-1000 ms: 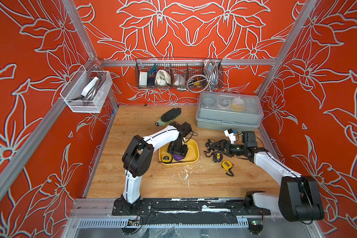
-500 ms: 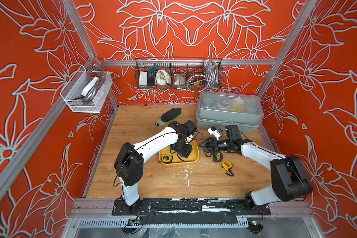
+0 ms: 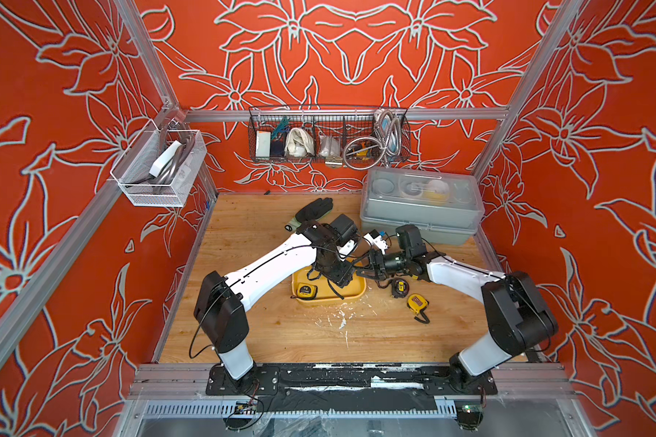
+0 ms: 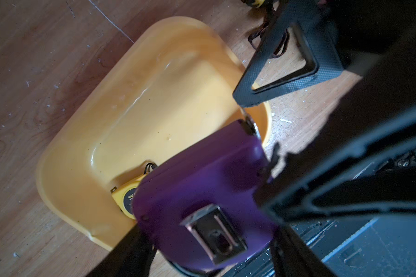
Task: Take the tape measure out of the storage box
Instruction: Pick up the tape measure from the storage box, then place the tape measure at the center of the board.
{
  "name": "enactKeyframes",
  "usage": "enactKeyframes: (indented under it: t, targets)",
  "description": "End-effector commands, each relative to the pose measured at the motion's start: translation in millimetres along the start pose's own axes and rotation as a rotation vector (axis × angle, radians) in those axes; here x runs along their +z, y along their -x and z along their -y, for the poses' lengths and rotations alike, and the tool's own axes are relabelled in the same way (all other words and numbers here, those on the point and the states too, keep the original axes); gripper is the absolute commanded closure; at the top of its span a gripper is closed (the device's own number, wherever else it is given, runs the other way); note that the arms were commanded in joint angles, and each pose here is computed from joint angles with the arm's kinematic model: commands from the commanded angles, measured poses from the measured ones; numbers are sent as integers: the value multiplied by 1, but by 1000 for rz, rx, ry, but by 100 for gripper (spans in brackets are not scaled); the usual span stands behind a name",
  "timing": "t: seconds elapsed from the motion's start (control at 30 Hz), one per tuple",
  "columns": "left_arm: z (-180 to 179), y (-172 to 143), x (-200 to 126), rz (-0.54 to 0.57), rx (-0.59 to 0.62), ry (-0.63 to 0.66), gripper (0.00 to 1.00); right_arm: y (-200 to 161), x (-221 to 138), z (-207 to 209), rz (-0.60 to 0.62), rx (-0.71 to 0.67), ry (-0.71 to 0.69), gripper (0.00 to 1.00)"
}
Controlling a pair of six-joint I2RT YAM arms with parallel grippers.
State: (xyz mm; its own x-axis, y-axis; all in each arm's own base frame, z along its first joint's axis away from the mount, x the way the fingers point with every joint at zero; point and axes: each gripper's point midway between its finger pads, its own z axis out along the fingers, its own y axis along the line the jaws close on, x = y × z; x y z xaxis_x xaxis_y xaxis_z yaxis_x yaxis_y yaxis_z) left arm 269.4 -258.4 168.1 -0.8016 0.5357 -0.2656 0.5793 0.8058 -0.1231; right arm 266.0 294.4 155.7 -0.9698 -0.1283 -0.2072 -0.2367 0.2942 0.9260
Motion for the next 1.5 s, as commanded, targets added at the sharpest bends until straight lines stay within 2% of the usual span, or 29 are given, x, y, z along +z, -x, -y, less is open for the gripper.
enactKeyframes:
  t: [0.0, 0.07, 0.27, 0.37, 0.4, 0.53, 0.6, 0.67, 0.73, 0.87, 0.97, 1.23, 1.47]
  targets:
    - [8, 10, -10, 56, 25, -28, 47, 8, 13, -11, -20, -17, 41, 18]
    - [9, 13, -8, 58, 21, -32, 47, 9, 25, -14, -39, -7, 72, 28]
    - [4, 16, 5, 45, 12, -5, 47, 17, 42, -27, -37, 6, 177, 74]
    - [-1, 15, 10, 37, 5, 20, 45, 16, 43, -26, -38, 13, 179, 89]
    - [-3, 15, 9, 40, 1, 30, 42, 16, 43, -25, -38, 16, 176, 90]
    - [-9, 19, -9, 107, -27, 58, 9, 13, 36, -13, -32, 24, 120, 92]
    - [-11, 23, -24, 161, -55, 51, 0, 17, 24, -8, -6, 23, 88, 92]
    - [-16, 25, -34, 183, -97, 36, 0, 25, 6, -4, 44, 25, 62, 91]
    - [-27, 20, -33, 157, -150, 51, 0, 34, -22, 5, 114, 37, 16, 91]
    - [-55, -3, -6, 14, -254, 123, 0, 36, -80, 31, 236, 79, -86, 91]
    - [-66, -23, 19, -96, -314, 135, 0, 18, -108, 48, 259, 124, -159, 90]
    - [-87, -57, 54, -255, -453, 171, 0, -57, -90, 85, 223, 246, -178, 90]
    - [-84, -64, 68, -332, -464, 152, 0, -106, -75, 111, 151, 268, -290, 88]
